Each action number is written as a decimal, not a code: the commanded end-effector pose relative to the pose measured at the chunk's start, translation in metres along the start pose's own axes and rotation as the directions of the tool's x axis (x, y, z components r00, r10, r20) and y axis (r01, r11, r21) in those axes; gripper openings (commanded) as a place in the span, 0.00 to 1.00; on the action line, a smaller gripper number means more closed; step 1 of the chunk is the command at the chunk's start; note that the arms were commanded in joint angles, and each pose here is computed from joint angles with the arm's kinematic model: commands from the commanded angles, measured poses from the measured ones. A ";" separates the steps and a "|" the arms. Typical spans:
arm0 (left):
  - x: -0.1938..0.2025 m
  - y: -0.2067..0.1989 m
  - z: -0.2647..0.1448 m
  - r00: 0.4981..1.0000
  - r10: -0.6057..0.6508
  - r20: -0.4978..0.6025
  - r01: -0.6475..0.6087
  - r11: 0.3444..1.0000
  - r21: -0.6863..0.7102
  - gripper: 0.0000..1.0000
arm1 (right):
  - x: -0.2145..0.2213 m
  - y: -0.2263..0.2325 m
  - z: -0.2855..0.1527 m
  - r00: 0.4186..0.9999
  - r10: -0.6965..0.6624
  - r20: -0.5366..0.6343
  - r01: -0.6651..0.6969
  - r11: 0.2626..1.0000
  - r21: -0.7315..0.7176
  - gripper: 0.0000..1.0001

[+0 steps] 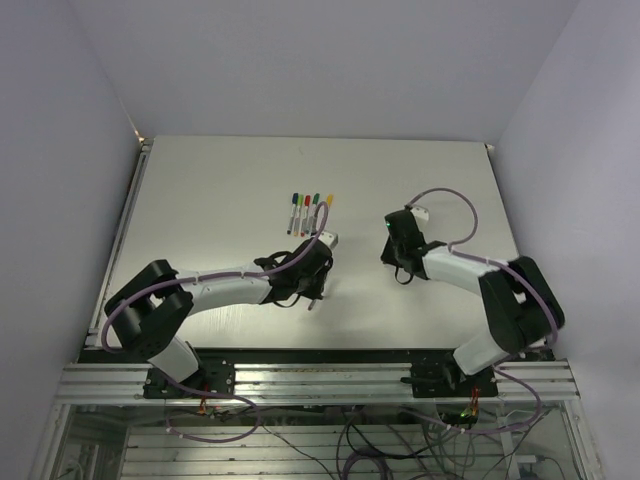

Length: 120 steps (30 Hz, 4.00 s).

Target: Insert the pens into the pen caps

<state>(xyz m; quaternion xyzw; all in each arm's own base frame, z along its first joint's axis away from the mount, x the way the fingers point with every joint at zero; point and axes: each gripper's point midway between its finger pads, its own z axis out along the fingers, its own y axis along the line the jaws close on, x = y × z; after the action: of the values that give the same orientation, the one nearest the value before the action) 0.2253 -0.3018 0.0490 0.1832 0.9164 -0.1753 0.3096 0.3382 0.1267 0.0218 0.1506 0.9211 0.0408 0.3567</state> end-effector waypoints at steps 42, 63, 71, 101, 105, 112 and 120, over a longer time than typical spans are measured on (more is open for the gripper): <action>-0.121 -0.101 -0.082 0.802 -0.200 0.563 -0.178 0.820 0.544 0.07 | -0.100 0.090 -0.200 0.773 0.474 0.421 0.149 0.510 -0.847 0.00; -0.125 -0.099 -0.086 0.792 -0.217 0.571 -0.165 0.824 0.542 0.07 | -0.096 0.093 -0.201 0.785 0.468 0.406 0.151 0.491 -0.858 0.00; -0.125 -0.099 -0.085 0.791 -0.223 0.569 -0.161 0.822 0.546 0.07 | -0.094 0.093 -0.199 0.789 0.462 0.405 0.152 0.492 -0.857 0.00; -0.159 -0.090 -0.093 0.701 -0.274 0.658 -0.135 0.856 0.500 0.07 | -0.039 0.115 -0.190 0.908 0.332 0.255 0.122 0.372 -0.920 0.00; -0.175 -0.085 -0.104 0.663 -0.284 0.692 -0.131 0.867 0.481 0.07 | -0.030 0.110 -0.173 0.921 0.270 0.280 0.136 0.452 -0.881 0.00; -0.194 -0.080 -0.112 0.624 -0.285 0.728 -0.136 0.878 0.460 0.07 | -0.010 0.115 -0.162 0.945 0.175 0.275 0.157 0.496 -0.854 0.00; -0.209 -0.078 -0.124 0.586 -0.297 0.754 -0.143 0.878 0.457 0.07 | 0.009 0.119 -0.145 0.961 0.085 0.264 0.173 0.558 -0.811 0.00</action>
<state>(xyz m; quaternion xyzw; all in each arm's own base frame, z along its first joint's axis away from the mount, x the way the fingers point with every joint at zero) 0.2520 -0.3675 0.1816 0.1660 0.7199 -0.4343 0.5153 0.2904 0.2273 0.2135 -0.0028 0.6523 0.4608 0.6017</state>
